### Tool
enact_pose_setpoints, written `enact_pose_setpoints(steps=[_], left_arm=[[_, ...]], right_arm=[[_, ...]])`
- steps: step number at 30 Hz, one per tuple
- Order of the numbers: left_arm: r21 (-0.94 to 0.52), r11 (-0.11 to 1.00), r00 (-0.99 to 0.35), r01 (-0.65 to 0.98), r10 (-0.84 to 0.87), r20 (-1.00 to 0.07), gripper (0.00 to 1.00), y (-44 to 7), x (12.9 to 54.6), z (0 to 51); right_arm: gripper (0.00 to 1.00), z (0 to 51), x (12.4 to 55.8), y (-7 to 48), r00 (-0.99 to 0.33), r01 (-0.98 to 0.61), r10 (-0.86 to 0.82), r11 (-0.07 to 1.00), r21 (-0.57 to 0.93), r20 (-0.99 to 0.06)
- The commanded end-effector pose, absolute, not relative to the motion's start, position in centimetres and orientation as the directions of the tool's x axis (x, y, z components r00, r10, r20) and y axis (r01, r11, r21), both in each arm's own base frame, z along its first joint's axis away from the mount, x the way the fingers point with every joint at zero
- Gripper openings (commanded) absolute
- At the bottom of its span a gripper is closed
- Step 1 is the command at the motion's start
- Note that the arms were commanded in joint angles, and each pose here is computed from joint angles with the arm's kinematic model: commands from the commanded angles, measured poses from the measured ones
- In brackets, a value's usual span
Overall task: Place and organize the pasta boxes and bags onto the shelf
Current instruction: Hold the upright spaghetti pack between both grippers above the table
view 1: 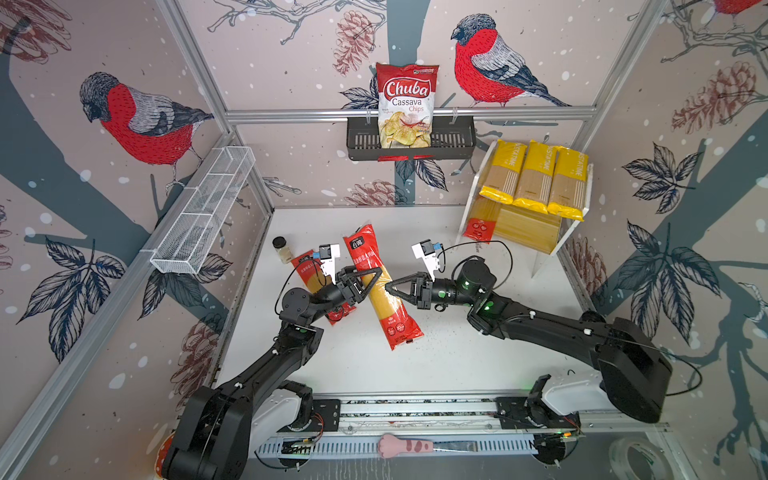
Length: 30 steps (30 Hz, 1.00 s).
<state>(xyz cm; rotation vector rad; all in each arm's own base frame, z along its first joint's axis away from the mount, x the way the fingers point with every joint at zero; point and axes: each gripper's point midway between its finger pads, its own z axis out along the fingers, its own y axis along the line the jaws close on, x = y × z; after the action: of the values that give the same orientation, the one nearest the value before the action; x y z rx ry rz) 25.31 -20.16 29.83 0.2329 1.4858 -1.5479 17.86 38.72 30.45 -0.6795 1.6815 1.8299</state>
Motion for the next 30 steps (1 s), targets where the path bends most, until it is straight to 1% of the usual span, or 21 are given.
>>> enact_pose_setpoints(steps=[1, 5, 11, 18, 22, 30], left_arm=[[-0.632, 0.195, -0.482, 0.75, -0.495, -0.723, 0.73, -19.8, 25.2, 30.8], [-0.627, 0.194, -0.474, 0.754, -0.501, -0.724, 0.69, -19.7, 25.2, 31.1], [-0.617, 0.163, -0.472, 0.77, -0.505, -0.722, 0.55, -19.8, 24.9, 32.2], [-0.622, 0.166, -0.477, 0.765, -0.503, -0.721, 0.41, -19.8, 25.0, 32.0], [-0.628, 0.167, -0.482, 0.76, -0.503, -0.717, 0.35, -19.9, 25.1, 31.8], [-0.633, 0.157, -0.489, 0.758, -0.505, -0.711, 0.26, -20.1, 25.2, 31.8]], right_arm=[[0.02, 35.5, 16.5, 37.5, -0.628, -0.776, 0.173, -0.199, 0.598, -0.758], [0.01, 35.1, 16.7, 37.3, -0.633, -0.773, 0.171, -0.193, 0.604, -0.755], [0.02, 33.3, 17.4, 37.7, -0.654, -0.757, 0.156, -0.153, 0.636, -0.741], [0.06, 31.3, 19.0, 38.0, -0.684, -0.728, 0.158, -0.072, 0.682, -0.713], [0.1, 30.8, 19.4, 38.1, -0.685, -0.725, 0.153, -0.043, 0.688, -0.712], [0.17, 29.3, 19.5, 39.1, -0.67, -0.736, 0.114, 0.021, 0.676, -0.733]])
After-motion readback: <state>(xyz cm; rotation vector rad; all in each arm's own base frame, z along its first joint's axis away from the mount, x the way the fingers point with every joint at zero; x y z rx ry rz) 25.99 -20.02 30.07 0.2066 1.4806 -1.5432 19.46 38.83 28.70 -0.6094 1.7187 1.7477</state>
